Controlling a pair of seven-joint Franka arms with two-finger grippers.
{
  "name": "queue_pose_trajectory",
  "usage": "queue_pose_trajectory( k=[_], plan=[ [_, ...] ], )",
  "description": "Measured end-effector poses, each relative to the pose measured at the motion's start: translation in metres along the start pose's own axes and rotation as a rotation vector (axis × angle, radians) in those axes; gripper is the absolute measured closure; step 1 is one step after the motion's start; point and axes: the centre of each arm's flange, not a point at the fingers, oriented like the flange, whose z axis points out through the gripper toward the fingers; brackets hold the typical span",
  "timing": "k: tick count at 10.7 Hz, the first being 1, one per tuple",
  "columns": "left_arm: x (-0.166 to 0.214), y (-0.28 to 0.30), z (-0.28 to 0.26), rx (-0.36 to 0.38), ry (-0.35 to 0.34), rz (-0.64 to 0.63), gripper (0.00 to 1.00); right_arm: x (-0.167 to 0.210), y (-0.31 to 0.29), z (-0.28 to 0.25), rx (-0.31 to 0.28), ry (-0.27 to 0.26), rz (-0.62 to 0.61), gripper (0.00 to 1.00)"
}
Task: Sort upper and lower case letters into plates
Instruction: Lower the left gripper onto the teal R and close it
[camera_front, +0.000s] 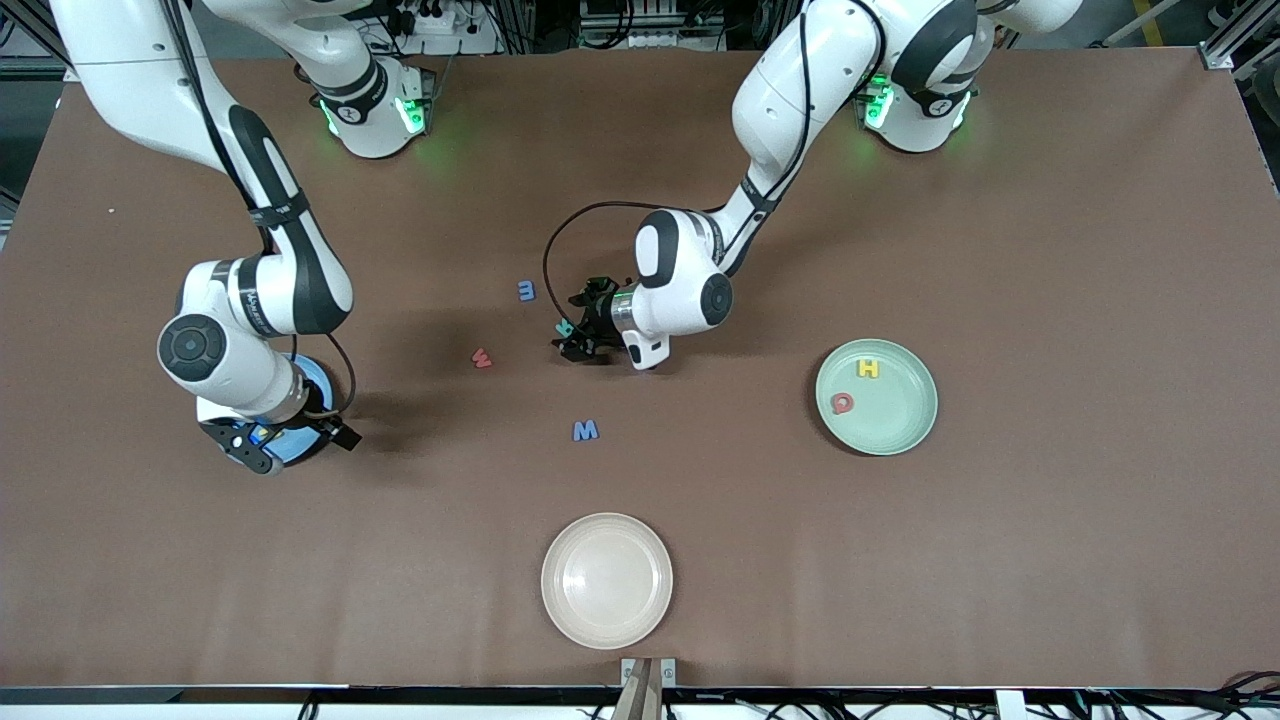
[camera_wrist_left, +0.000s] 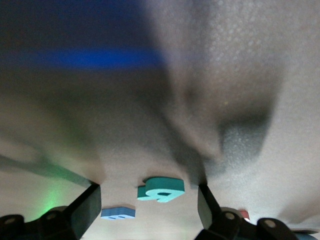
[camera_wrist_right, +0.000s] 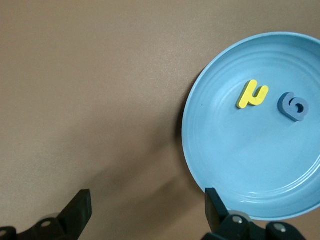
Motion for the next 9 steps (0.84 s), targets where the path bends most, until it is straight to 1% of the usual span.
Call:
queue_pose_trajectory(
  k=[3, 9],
  plan=[
    [-0.0015, 0.0018, -0.0012, -0.003, -0.001, 0.005, 0.25, 0.0001, -0.0001, -0.0001, 0.000, 0.000, 0.000, 0.00],
    [0.0001, 0.0083, -0.0070, -0.010, 0.002, 0.011, 0.27, 0.0011, -0.0009, -0.0017, 0.003, 0.003, 0.000, 0.00]
  ],
)
